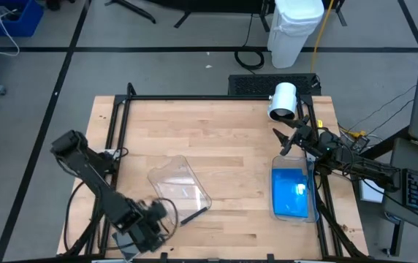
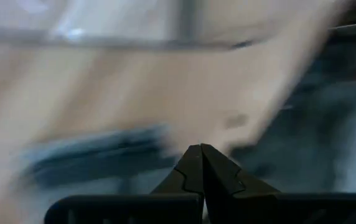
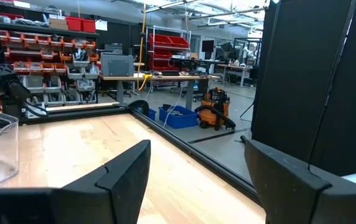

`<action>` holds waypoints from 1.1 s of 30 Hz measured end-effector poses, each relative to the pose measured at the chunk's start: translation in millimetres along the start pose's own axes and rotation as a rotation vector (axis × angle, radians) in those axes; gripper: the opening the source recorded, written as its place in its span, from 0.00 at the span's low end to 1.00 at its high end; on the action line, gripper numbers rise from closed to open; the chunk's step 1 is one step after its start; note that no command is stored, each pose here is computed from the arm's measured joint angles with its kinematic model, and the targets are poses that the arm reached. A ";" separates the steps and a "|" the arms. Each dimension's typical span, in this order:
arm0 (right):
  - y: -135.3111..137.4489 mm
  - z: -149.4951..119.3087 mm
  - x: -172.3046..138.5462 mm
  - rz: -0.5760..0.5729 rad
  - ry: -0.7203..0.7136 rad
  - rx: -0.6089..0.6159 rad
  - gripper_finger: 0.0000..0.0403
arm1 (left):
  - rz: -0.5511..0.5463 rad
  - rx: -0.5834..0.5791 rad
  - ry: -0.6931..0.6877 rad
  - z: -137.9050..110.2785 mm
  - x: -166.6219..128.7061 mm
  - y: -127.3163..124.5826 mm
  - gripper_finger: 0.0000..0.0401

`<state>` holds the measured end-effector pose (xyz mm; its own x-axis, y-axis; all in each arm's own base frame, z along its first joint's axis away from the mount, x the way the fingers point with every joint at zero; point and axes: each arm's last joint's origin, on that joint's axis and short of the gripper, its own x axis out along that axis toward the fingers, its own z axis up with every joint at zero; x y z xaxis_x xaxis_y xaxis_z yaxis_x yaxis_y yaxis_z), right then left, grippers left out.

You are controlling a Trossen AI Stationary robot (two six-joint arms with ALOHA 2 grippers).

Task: Pick & place jewel cases by type
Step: Adjust the left transparent bin

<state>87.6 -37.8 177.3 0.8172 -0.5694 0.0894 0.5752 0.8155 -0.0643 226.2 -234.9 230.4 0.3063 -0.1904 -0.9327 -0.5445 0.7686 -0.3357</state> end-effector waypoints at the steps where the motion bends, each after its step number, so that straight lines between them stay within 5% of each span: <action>1: 0.0 0.0 0.0 0.000 0.000 0.000 0.62 | -0.058 0.016 -0.014 4.6 5.3 -6.9 0.00; 6: 0.0 0.0 0.0 0.000 0.000 0.000 0.62 | -0.301 0.007 -0.156 40.8 8.9 -28.3 0.00; 10: 0.0 0.0 0.0 0.000 0.000 0.000 0.62 | -0.304 -0.007 -0.239 64.5 12.4 -26.1 0.00; 14: 0.0 0.0 0.0 0.000 0.000 0.000 0.62 | -0.266 -0.102 -0.141 80.9 40.0 -20.1 0.00; 20: 0.0 0.0 0.0 0.000 0.001 0.000 0.62 | -0.431 -0.088 0.061 108.7 74.8 -23.9 0.01; 33: 0.0 0.0 0.0 0.000 0.001 0.000 0.62 | -0.313 -0.045 0.131 100.5 69.7 -12.1 0.01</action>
<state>87.7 -37.8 177.3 0.8171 -0.5697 0.0887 0.5754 0.8153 -0.0644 332.6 -196.2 182.6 0.3626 -0.4916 -0.7918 -0.4747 0.6337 -0.6108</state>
